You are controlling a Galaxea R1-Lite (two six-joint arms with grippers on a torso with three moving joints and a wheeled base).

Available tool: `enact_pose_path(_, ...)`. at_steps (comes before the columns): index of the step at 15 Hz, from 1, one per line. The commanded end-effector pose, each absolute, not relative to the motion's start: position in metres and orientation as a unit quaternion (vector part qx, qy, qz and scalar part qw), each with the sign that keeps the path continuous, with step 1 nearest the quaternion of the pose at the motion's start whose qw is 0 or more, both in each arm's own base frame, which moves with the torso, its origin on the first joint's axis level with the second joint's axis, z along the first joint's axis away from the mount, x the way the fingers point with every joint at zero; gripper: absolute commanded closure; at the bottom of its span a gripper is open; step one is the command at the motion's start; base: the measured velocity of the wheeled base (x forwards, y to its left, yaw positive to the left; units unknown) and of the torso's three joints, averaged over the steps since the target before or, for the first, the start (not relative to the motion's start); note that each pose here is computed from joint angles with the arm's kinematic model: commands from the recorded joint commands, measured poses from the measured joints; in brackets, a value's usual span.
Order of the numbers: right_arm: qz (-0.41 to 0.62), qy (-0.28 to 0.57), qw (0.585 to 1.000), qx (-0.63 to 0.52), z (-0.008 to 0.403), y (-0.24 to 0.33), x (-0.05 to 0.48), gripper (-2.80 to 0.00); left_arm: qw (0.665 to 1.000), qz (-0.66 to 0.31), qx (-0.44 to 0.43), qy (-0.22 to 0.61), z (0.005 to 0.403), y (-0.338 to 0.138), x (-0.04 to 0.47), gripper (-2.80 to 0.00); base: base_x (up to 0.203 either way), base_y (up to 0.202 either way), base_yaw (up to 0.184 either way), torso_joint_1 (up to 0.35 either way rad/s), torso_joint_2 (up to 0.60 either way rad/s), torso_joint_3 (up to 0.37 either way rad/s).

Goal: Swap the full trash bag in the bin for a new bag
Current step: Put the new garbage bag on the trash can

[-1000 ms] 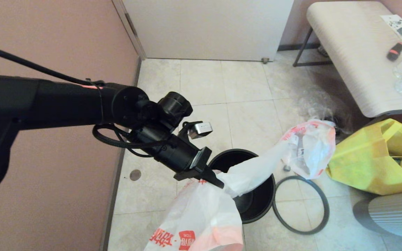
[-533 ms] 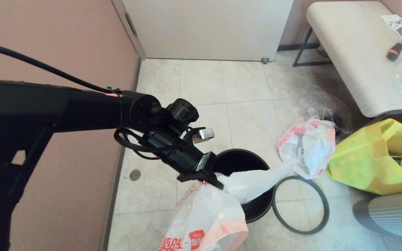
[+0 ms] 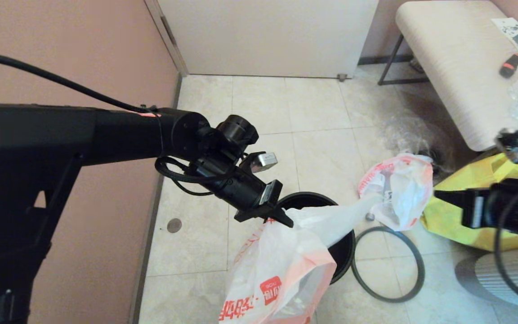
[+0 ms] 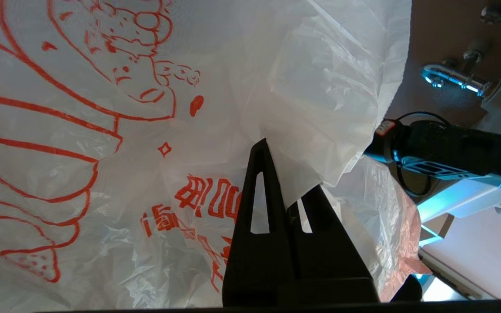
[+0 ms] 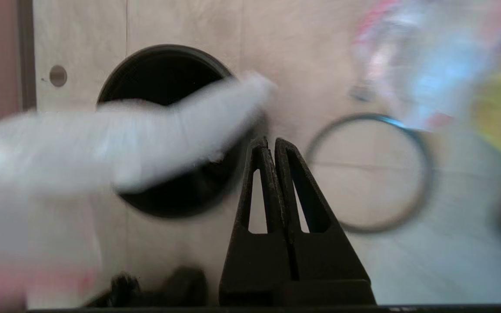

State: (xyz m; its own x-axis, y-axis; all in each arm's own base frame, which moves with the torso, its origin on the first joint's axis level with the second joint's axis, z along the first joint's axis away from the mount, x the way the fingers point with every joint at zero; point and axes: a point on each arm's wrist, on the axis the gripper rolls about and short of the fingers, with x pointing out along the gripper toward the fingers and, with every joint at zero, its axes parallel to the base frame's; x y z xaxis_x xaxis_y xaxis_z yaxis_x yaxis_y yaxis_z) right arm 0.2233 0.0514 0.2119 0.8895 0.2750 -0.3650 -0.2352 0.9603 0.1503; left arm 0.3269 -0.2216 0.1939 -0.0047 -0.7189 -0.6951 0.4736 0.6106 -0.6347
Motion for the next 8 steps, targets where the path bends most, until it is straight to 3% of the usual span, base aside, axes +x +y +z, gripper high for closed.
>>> enact_pose_path(1, 0.149, 0.273, 0.95, 0.038, 0.159, 0.088, 0.289, 0.0, 0.699, -0.426, -0.112, 0.564, 0.197, -0.218, 0.327, 0.0, 0.0, 0.0, 0.0, 0.0, 0.0, 0.0)
enact_pose_path(4, 0.178, 0.232, 0.954, 0.062, 0.149, 0.141, 0.342, 0.0, 0.698, -0.414, -0.116, 0.573, 0.2, -0.207, 0.328, 0.0, 0.0, 0.0, 0.0, 0.0, 0.0, 0.0)
enact_pose_path(8, 0.191, 0.237, 0.948, 0.091, 0.14, 0.168, 0.352, 0.0, 0.702, -0.404, -0.125, 0.574, 0.195, -0.199, 0.337, 0.0, 0.0, 0.0, 0.0, 0.0, 0.0, 0.0)
